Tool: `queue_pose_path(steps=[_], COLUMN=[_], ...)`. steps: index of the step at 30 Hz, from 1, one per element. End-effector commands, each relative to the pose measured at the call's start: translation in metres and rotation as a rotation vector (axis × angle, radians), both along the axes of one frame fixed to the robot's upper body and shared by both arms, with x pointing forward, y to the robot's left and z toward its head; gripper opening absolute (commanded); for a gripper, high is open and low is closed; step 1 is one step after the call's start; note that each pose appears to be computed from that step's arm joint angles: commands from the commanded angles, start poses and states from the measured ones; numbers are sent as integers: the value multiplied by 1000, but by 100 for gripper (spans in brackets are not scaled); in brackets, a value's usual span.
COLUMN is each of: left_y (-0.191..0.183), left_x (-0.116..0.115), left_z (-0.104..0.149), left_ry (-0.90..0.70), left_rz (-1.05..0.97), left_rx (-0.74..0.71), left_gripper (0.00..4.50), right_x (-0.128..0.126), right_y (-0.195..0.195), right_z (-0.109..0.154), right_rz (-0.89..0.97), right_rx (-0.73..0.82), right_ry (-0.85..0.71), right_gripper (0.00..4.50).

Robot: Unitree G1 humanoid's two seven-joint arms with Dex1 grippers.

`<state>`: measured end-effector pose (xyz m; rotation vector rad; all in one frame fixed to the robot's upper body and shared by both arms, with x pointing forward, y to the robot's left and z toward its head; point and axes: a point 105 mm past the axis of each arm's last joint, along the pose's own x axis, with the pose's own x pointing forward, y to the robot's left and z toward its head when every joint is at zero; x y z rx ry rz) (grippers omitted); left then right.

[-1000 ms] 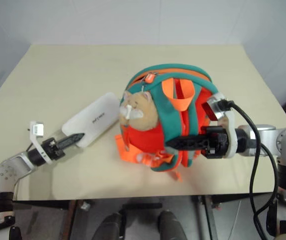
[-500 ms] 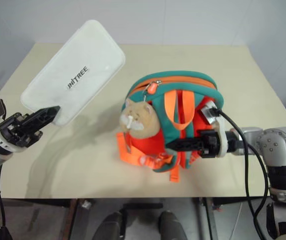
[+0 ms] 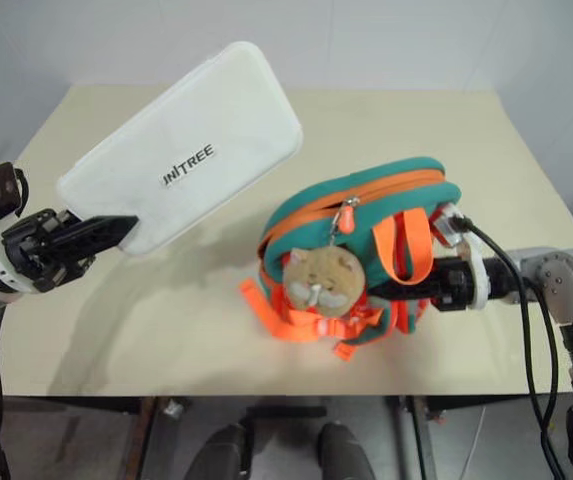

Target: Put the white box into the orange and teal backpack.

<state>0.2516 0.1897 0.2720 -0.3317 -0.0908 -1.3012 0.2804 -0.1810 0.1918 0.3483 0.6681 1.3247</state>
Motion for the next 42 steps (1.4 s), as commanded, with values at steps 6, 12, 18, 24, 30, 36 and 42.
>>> queue_pose_path(steps=[6, 12, 18, 24, 30, 36, 42], left_y=[-13, -13, -2, 0, 5, 18, 23], left_x=[-24, -26, -7, -4, 4, 14, 14], left_z=[25, 16, 1, -12, -19, -27, -17], left_ry=[-122, -119, -212, -251, -341, -388, -415], left_rz=[-100, -90, 32, 10, 26, 50, 58], left_rx=[29, 116, 275, 375, 500, 646, 612], left_gripper=[129, 129, 129, 129, 129, 129, 129], right_x=[6, 10, 12, 11, 12, 12, 12], right_y=[4, 9, 12, 15, 15, 17, 18], right_z=[2, 2, 3, 4, 3, 2, -1], right_rz=[-5, 0, 6, 11, 7, 3, -2], right_rx=[2, 6, 14, 23, 27, 34, 37], right_ry=[-24, -33, -40, -44, -48, -52, -53], right_gripper=[14, 14, 14, 14, 14, 14, 14])
